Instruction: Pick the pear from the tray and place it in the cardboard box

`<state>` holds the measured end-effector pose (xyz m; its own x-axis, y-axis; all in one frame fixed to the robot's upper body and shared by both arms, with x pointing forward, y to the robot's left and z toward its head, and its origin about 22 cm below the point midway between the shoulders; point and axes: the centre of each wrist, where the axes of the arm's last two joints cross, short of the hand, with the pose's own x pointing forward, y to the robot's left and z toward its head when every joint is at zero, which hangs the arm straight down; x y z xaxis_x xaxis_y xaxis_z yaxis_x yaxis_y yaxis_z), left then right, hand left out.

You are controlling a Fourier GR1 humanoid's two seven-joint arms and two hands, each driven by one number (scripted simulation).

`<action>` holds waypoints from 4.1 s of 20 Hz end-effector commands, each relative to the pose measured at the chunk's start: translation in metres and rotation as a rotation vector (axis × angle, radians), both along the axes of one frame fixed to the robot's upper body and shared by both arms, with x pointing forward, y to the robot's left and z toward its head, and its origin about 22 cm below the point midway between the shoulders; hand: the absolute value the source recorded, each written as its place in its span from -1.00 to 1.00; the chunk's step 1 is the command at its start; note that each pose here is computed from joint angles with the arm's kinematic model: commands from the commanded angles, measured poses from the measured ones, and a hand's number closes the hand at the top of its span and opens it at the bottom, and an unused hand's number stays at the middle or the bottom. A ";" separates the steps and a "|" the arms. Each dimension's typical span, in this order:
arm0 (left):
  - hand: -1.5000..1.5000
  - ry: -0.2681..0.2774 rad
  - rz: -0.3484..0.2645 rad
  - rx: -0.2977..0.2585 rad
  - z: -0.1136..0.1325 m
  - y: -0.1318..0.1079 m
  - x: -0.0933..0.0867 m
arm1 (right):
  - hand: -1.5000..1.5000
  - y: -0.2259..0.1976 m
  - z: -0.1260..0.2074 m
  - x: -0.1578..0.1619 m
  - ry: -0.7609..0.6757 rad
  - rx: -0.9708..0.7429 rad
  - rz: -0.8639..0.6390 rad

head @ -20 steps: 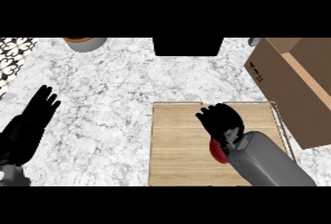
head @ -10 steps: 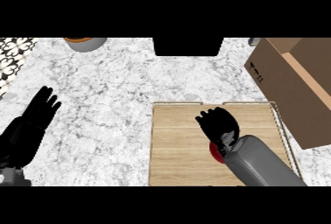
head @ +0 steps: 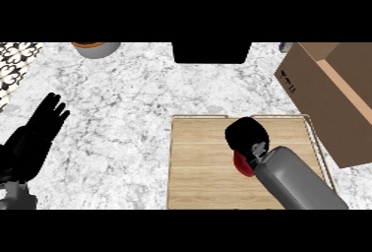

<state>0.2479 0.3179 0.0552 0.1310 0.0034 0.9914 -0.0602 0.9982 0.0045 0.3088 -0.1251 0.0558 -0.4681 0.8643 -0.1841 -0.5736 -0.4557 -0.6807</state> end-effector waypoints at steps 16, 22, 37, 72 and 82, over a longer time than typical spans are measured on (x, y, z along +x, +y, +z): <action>0.00 -0.013 -0.021 0.010 -0.003 -0.001 -0.002 | 1.00 -0.045 -0.014 0.074 -0.322 0.410 -0.739; 0.00 -0.015 0.004 0.006 -0.004 0.001 -0.013 | 1.00 -0.056 0.010 0.087 -0.528 0.410 -0.697; 0.00 -0.009 0.013 0.021 0.006 0.001 -0.012 | 1.00 -0.015 0.172 0.070 -1.065 0.497 -0.774; 0.00 -0.002 -0.014 0.010 -0.007 -0.004 -0.010 | 1.00 -0.240 0.072 0.103 -0.863 0.430 -1.125; 0.00 -0.010 -0.023 -0.007 -0.005 0.004 -0.001 | -1.00 -0.244 0.033 0.091 -0.931 0.721 -1.040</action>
